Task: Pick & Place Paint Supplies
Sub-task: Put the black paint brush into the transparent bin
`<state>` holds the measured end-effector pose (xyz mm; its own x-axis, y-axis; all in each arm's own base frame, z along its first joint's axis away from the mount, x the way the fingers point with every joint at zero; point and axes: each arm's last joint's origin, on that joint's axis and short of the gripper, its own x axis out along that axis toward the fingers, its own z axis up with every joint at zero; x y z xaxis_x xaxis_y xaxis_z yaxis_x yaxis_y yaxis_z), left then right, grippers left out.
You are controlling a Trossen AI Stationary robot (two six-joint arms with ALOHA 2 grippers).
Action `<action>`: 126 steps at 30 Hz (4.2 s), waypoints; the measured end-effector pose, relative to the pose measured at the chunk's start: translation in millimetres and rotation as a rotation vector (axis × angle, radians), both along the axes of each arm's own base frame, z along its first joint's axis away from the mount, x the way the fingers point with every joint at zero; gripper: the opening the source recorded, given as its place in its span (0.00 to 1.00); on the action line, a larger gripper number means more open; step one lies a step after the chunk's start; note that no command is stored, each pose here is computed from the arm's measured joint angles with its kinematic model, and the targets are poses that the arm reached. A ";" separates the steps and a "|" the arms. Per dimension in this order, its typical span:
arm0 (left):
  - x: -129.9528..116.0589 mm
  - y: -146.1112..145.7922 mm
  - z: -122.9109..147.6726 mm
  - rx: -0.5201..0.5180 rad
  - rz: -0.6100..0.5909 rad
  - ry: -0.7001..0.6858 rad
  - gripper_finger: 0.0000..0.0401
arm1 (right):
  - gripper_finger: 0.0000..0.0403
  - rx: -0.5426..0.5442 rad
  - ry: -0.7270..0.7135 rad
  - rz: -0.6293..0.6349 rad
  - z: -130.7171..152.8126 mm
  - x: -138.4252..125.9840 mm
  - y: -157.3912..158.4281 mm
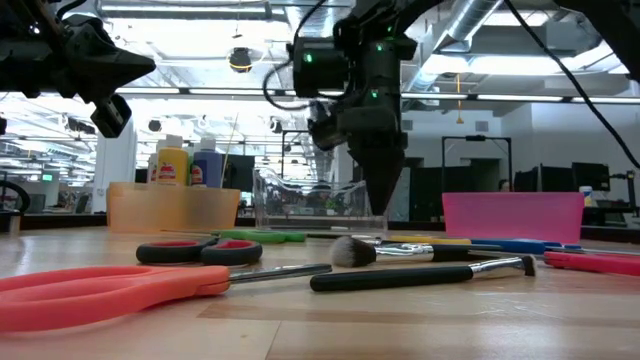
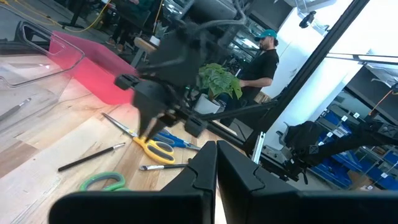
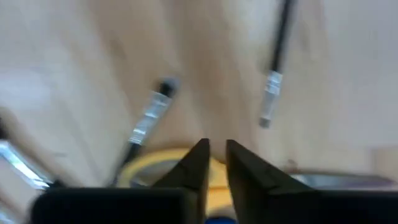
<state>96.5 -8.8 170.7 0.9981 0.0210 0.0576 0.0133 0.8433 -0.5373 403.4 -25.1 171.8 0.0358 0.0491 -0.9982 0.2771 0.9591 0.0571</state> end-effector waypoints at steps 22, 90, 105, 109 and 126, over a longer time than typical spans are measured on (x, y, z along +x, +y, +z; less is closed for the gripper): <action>0.0 0.0 0.0 0.000 0.000 0.000 0.01 | 0.39 -0.104 0.023 0.031 -28.7 -14.9 -43.6; 0.0 0.0 0.1 0.000 0.000 -0.001 0.01 | 0.00 0.124 -0.874 -0.057 185.7 -74.4 -45.8; 0.0 0.0 -0.6 0.002 -0.002 0.009 0.01 | 0.00 -0.050 -0.807 -0.070 131.5 -40.0 -103.3; 0.0 -0.1 -0.7 0.001 -0.002 0.010 0.01 | 0.00 -0.090 -0.691 -0.078 82.7 -25.2 -133.3; 0.0 0.0 -0.8 0.002 -0.001 0.011 0.01 | 0.00 -0.347 -0.125 0.094 40.1 10.5 -166.8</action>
<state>96.5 -8.9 169.9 0.9987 0.0199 0.0465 0.0082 0.8441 -0.5361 413.8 -191.8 211.8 0.1696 -0.2823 -0.9442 0.1986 0.9482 -0.2478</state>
